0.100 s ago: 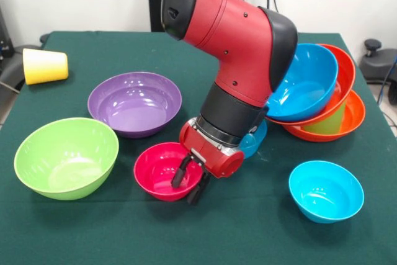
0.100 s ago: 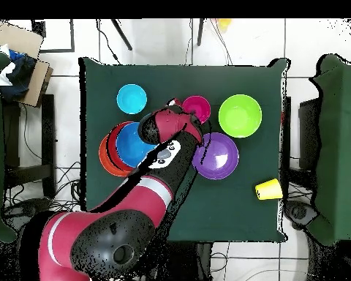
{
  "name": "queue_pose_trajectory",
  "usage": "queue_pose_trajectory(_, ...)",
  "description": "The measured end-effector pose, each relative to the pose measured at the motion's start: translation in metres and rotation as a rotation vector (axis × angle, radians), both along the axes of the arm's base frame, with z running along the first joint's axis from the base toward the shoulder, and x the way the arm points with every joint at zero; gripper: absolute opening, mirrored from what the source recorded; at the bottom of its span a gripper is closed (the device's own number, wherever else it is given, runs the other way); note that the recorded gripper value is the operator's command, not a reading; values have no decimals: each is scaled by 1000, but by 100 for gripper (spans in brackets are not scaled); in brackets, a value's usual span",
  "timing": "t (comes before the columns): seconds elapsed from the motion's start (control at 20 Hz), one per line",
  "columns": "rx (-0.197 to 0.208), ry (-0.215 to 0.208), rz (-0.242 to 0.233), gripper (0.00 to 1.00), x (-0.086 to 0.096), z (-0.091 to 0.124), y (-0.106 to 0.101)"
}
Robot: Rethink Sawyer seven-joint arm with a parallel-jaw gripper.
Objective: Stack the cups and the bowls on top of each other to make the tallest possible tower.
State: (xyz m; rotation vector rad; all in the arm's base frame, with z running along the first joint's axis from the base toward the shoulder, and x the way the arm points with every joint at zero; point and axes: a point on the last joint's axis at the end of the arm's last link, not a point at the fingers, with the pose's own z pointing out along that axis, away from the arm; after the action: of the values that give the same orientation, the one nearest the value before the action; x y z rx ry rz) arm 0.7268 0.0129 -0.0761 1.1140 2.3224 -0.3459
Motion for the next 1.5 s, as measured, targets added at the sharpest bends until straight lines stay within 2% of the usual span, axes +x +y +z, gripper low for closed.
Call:
queue_pose_trajectory(0.25, 0, -15, -5, 0, 6, 11, -3)
queue_pose_trajectory(1.5, 1, -20, -5, 0, 8, 14, -3)
